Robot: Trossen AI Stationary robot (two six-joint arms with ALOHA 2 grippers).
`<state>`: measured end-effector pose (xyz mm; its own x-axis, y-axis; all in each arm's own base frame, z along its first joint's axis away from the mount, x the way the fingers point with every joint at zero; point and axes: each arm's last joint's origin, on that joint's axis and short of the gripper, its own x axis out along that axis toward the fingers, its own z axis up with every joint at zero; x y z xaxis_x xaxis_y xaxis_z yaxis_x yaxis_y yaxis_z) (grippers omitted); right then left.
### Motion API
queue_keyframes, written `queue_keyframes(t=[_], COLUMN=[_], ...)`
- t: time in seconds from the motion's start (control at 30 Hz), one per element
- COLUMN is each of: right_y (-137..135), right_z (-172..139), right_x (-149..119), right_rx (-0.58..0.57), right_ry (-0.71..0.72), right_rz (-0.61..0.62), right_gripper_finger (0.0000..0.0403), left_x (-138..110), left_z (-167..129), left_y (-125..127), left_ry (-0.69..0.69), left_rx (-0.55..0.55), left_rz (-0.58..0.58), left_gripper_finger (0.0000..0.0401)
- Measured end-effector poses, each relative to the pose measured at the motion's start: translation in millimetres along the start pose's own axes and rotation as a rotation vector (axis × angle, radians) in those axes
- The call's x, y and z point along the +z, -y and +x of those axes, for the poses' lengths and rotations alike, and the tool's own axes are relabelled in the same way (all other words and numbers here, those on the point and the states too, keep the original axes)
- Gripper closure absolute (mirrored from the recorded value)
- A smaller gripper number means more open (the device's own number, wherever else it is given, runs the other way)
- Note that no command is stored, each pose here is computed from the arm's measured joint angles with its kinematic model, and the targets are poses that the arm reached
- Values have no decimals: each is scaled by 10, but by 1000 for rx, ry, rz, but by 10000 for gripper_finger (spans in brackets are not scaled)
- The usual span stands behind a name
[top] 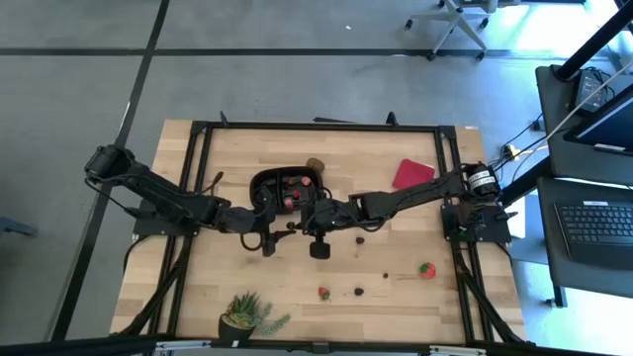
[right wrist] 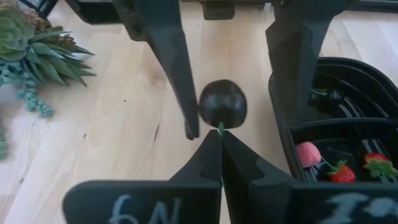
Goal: Pick and placing Produce into tupperware
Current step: Put the black cherry into the black bin
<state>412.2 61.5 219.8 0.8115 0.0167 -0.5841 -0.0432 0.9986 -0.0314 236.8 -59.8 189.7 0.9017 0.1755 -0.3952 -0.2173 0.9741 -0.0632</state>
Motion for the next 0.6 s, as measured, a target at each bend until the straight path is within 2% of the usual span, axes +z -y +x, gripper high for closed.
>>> queue_keyframes(t=[0.27,0.6], right_y=[0,0], right_z=[1,2], right_x=[-2,-3], right_rx=[0,-1], right_ry=[-1,-1], right_rz=[-20,-20], right_gripper_finger=[403,403], left_x=[82,50], left_z=[-21,-15], left_y=[73,59], left_ry=[81,48], left_rx=[-85,-74], left_rz=[61,65], left_gripper_finger=[157,169])
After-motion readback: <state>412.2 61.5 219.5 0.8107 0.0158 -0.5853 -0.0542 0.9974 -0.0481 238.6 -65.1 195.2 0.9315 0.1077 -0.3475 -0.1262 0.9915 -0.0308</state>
